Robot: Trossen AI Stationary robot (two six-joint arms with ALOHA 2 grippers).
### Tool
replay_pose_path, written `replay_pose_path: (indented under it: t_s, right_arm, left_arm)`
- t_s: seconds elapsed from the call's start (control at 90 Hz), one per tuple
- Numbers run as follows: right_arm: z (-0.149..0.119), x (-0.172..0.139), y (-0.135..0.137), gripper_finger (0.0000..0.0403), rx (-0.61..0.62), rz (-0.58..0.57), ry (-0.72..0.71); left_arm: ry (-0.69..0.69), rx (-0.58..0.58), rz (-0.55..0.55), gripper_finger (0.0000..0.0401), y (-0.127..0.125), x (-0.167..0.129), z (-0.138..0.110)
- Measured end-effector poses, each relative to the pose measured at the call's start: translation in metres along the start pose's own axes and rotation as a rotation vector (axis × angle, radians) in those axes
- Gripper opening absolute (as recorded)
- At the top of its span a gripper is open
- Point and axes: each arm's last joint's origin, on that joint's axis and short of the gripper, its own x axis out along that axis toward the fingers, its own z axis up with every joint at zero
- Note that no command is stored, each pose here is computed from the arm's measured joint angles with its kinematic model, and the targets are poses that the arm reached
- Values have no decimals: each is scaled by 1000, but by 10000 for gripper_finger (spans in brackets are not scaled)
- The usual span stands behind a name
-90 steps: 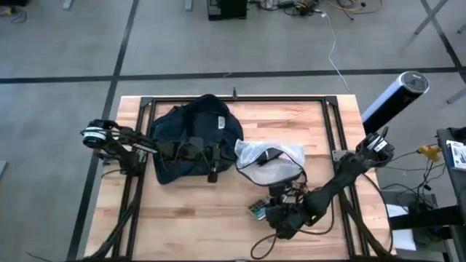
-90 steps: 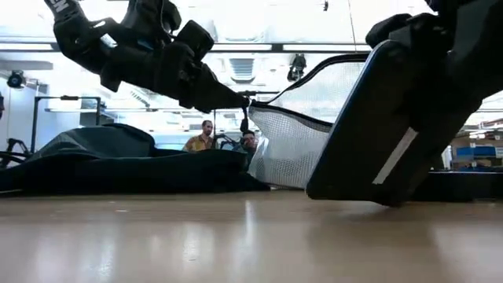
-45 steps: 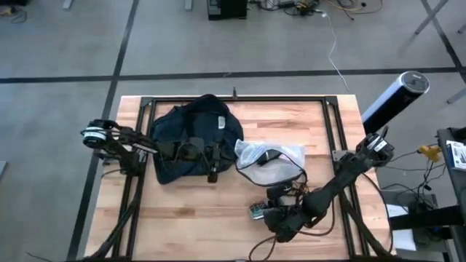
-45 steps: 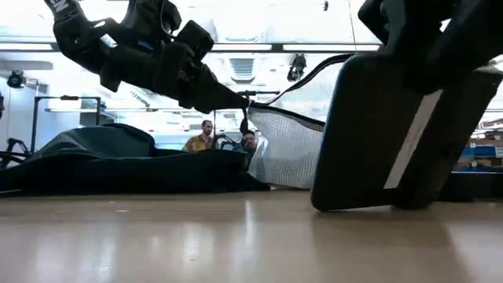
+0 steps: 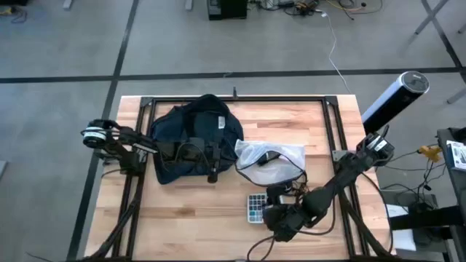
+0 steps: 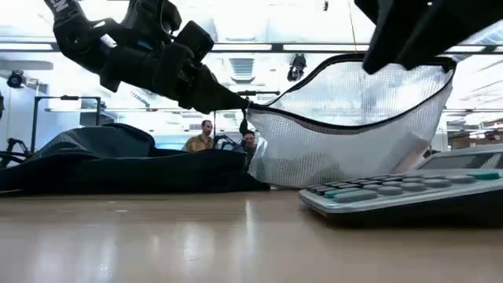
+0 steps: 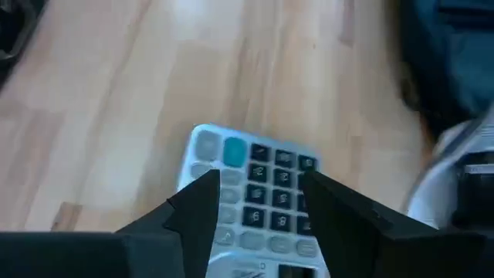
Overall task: Unpack backpack
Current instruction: Remove the black hand fan from the white zipper pouch
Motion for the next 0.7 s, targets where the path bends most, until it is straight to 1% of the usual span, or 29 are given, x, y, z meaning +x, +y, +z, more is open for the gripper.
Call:
replay_pose_path:
  t_s: [0.122, 0.178, 0.233, 0.333, 0.411, 0.533, 0.7]
  right_arm:
    - [-3, 9, -18, 162, 66, -180, 2]
    - [-6, 16, -31, 157, 151, -265, 20]
    - [-10, 25, -45, 152, 251, -315, 41]
    - [-23, 41, -68, 144, 391, -366, 87]
    - [-33, 51, -79, 141, 468, -397, 103]
    - [-45, 59, -88, 152, 537, -423, 124]
    - [-62, 65, -96, 186, 603, -487, 141]
  left_arm:
    - [1, -2, -43, 0, -2, 0, 0]
    - [14, -3, -67, 0, -4, 0, -2]
    - [27, 0, -85, 0, -8, 0, -3]
    - [39, 13, -112, 0, -16, 0, -3]
    - [34, 37, -130, 0, -22, 0, -3]
    - [20, 78, -155, 0, -30, 0, -1]
    - [18, 108, -186, 0, -40, -1, 0]
